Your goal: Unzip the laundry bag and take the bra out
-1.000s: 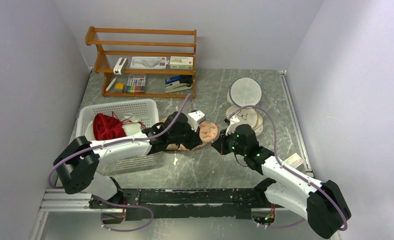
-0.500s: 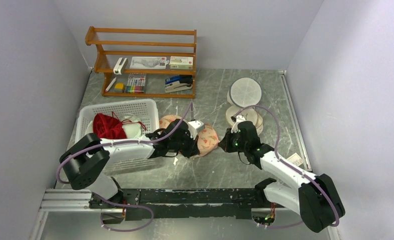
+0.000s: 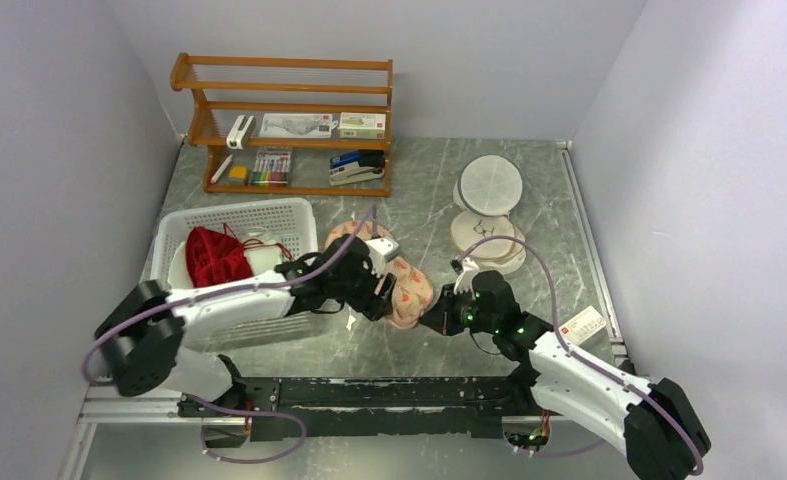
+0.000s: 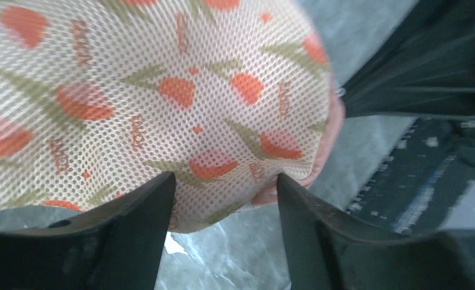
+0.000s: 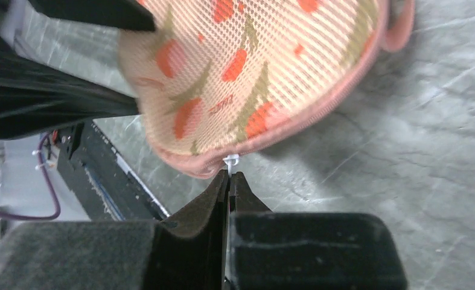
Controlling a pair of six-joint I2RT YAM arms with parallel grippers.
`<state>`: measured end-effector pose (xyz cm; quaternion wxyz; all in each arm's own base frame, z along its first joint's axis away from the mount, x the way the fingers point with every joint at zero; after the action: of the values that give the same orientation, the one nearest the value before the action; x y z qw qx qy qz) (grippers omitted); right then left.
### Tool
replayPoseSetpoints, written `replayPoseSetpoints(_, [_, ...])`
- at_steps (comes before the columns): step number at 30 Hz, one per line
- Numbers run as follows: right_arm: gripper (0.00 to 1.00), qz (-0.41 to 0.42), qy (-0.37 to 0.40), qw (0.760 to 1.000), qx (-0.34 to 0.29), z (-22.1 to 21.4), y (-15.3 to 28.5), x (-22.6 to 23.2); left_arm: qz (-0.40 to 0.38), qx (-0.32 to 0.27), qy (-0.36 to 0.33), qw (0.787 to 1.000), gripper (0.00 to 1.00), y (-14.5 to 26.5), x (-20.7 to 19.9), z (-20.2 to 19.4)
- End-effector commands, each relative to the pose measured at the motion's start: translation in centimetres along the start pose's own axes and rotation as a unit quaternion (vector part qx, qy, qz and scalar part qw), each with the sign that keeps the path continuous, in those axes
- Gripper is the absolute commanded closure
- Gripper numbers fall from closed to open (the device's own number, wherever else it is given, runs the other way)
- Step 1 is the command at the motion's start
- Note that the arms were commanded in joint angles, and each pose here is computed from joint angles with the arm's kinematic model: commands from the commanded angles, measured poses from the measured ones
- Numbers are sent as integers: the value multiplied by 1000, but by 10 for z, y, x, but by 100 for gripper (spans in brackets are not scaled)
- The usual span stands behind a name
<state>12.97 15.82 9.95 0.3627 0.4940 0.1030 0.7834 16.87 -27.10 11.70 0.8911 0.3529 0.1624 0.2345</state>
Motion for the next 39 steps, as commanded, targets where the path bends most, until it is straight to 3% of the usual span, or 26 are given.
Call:
replayPoseSetpoints(1, [100, 62, -1, 998, 5, -2, -3, 21, -29, -72, 26, 997, 21, 45, -22, 29])
replayPoseSetpoints(8, [100, 100, -18, 995, 19, -10, -7, 28, -40, -72, 32, 996, 10, 45, -53, 42])
replayPoseSetpoints(16, [100, 92, -10, 996, 18, -13, -3, 26, 5, -33, 1, 999, 19, 11, -48, 45])
replayPoseSetpoints(26, [100, 73, -2, 997, 27, -16, -2, 20, -3, -22, 36, 999, 49, 1, -48, 12])
replayPoseSetpoints(32, [100, 59, -3, 998, 23, -18, -2, 15, 12, -5, 25, 1000, 91, 4, -43, 3])
replayPoseSetpoints(39, [100, -64, -30, 996, -51, -4, -5, -10, 24, 13, 30, 999, 93, 8, -39, -16])
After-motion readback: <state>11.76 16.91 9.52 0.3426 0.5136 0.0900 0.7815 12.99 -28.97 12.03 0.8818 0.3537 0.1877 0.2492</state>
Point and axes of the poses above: each gripper's point midway between its finger pads, its own y axis back along the fingers, its own x axis along the line the jaws close on, z = x × y, the point moved 7 cm from there along y, back along the fingers, and after that the axes turned 12 degrees about -y, right-handed, at the moved point
